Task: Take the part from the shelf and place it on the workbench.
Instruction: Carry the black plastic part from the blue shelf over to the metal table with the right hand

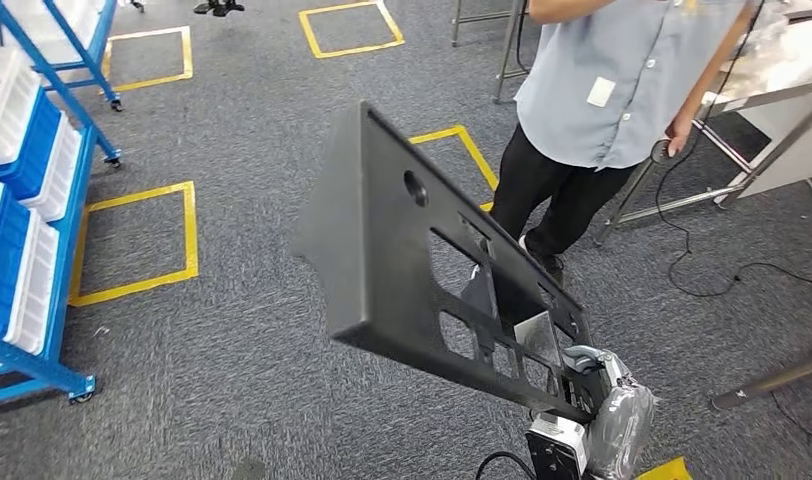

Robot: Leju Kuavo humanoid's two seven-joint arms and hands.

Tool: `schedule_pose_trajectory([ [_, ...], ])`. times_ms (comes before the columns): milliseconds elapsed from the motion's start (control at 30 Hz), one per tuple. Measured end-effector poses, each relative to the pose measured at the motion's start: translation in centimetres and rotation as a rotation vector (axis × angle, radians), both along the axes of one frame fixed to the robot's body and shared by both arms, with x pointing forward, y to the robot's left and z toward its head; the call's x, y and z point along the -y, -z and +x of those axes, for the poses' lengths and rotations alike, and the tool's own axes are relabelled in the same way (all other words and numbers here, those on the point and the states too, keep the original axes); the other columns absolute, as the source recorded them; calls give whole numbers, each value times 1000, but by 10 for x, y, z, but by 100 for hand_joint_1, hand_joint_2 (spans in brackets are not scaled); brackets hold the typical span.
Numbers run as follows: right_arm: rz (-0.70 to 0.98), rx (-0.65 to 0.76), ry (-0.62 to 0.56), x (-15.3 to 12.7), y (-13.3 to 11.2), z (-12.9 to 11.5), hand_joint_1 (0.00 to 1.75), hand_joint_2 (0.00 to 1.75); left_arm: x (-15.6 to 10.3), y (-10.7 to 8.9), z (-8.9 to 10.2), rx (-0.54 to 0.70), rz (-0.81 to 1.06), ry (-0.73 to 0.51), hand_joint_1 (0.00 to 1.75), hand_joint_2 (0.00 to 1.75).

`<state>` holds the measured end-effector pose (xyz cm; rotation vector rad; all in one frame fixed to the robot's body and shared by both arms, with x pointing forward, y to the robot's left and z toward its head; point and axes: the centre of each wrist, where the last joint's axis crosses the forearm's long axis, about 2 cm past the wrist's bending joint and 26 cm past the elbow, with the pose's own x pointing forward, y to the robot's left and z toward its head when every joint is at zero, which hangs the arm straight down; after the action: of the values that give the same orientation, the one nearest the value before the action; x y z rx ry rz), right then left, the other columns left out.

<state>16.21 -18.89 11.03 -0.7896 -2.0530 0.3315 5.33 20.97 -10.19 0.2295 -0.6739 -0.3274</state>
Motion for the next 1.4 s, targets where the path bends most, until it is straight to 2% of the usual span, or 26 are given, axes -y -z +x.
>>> schedule_pose_trajectory([
  [1400, -9, -6, -8, 1, 2, 0, 175, 175, 0, 0, -2, -4, 2, -4, 0, 175],
])
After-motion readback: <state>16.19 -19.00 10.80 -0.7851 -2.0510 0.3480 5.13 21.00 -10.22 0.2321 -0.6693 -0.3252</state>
